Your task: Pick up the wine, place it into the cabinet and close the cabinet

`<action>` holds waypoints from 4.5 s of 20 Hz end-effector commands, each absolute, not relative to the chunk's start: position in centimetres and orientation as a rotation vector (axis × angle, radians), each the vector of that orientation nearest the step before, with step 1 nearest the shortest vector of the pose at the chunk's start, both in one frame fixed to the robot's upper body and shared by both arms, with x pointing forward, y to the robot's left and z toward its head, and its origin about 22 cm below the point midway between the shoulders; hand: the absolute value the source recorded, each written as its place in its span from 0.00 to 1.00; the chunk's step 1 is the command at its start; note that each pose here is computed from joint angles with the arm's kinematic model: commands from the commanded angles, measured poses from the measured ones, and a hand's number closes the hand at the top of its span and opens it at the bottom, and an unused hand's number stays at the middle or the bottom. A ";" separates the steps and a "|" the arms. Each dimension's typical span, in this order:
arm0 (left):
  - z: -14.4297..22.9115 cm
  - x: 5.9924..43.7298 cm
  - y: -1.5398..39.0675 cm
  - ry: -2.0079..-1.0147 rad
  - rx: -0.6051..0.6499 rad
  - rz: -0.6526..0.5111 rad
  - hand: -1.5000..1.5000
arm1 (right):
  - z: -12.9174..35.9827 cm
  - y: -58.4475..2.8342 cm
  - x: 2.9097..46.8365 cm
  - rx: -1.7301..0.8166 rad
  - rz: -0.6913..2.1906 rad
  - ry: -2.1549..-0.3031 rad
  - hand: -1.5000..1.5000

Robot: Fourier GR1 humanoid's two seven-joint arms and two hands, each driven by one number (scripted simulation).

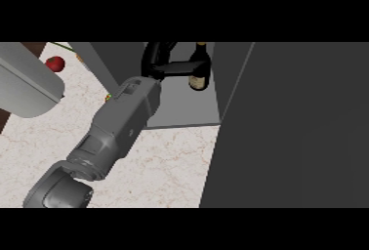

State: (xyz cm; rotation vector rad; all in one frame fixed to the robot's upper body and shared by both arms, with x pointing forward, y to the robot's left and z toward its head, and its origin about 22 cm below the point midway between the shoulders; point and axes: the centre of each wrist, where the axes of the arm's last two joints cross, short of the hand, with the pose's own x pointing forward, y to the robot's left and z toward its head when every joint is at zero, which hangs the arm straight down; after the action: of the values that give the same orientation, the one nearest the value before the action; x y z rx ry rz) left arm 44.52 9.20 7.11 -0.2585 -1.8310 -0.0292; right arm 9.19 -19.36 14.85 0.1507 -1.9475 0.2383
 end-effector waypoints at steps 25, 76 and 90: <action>-1.0 36.3 10.7 -1.709 -0.555 0.019 0.00 | 18.1 -20.4 6.5 0.167 0.146 -1.914 0.00; 0.9 23.1 35.5 -1.819 -0.455 0.101 0.00 | 18.2 -17.5 6.4 0.634 0.647 -1.828 1.00; 2.8 24.7 37.4 -1.832 -0.471 0.082 0.00 | 17.8 -14.4 10.7 0.651 0.697 -1.814 1.00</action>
State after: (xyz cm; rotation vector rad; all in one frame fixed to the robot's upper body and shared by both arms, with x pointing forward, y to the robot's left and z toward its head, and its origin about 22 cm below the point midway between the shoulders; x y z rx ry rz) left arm 24.89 36.86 3.19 -0.4735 -1.8425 0.0779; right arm 12.22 -17.42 16.86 0.3480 -1.8670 0.7565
